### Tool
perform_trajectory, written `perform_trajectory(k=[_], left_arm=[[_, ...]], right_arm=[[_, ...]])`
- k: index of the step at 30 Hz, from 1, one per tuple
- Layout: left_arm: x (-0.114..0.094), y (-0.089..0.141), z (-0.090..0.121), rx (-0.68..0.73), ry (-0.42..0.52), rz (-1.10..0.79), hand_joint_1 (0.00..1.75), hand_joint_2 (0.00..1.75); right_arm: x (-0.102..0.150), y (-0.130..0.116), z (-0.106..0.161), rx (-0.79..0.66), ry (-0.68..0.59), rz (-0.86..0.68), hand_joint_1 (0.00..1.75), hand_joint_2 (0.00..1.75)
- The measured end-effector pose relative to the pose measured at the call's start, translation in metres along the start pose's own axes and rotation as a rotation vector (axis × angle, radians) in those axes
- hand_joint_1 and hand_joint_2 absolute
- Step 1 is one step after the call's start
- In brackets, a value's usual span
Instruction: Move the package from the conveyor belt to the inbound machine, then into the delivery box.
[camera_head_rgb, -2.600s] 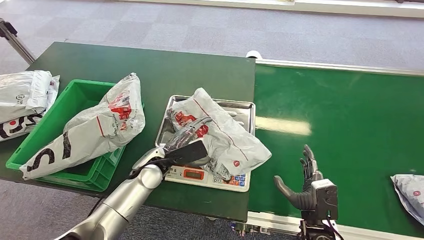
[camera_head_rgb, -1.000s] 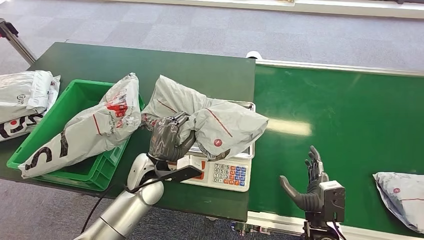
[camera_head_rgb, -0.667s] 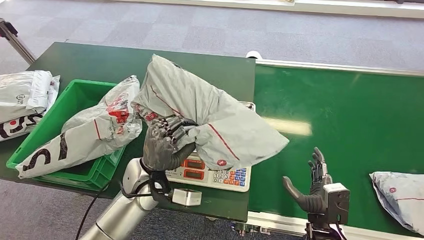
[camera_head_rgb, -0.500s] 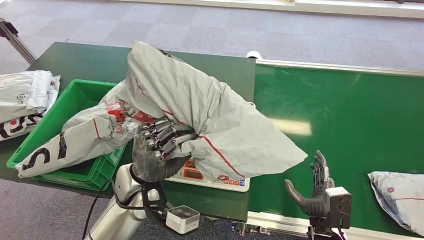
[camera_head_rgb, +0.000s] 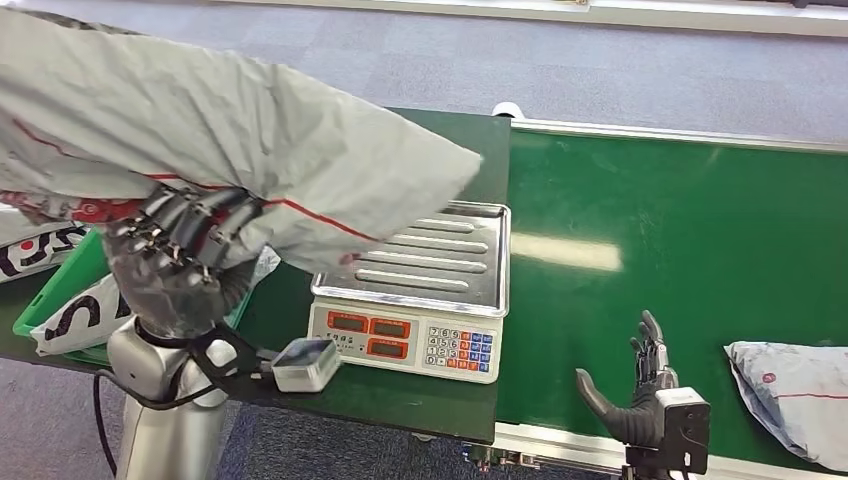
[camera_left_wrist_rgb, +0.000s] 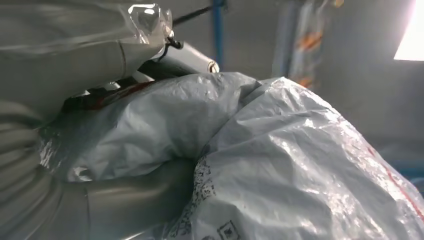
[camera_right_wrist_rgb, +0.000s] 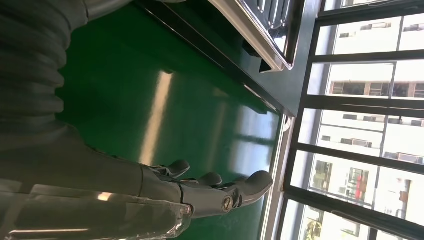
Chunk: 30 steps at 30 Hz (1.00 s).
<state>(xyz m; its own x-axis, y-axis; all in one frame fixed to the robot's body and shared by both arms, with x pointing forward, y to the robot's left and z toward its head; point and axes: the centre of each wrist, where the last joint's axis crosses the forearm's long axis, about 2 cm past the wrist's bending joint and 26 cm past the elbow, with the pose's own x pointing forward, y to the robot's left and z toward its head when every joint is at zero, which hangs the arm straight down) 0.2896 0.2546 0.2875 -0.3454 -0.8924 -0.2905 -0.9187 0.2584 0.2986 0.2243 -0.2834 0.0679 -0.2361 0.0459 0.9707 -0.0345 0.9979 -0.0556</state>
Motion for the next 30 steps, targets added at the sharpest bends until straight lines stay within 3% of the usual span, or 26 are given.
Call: perform_trajectory(k=[5,9,14,19,24,27,30], left_arm=[[-0.045,-0.008,0.05,-0.187,0.422,-0.171,1.75,1.75],[-0.084,-0.015,0.098,-0.332,0.626,-0.251,1.75,1.75],[-0.112,-0.015,0.127,-0.43,0.682,-0.309,1.75,1.75],[-0.142,-0.011,0.147,-0.479,0.8,-0.342,1.75,1.75],[-0.157,-0.01,0.156,-0.494,0.835,-0.343,1.75,1.75],[-0.187,-0.007,0.178,-0.567,0.891,-0.379,1.75,1.75],[-0.2,-0.006,0.189,-0.609,0.924,-0.385,1.58,1.75]], right_arm=[[0.002,0.002,-0.001,-0.002,-0.006,0.006,0.0,1.75],[0.004,0.003,-0.002,-0.003,-0.004,0.01,0.0,1.75],[0.005,0.004,-0.002,-0.005,-0.005,0.011,0.0,1.75],[0.005,0.006,-0.001,-0.005,0.0,0.009,0.0,1.75],[0.005,0.006,-0.001,-0.003,0.002,0.012,0.0,1.75],[0.005,0.006,-0.001,-0.002,0.004,0.014,0.0,1.75],[0.005,0.006,-0.002,-0.001,0.004,0.012,0.0,1.75]])
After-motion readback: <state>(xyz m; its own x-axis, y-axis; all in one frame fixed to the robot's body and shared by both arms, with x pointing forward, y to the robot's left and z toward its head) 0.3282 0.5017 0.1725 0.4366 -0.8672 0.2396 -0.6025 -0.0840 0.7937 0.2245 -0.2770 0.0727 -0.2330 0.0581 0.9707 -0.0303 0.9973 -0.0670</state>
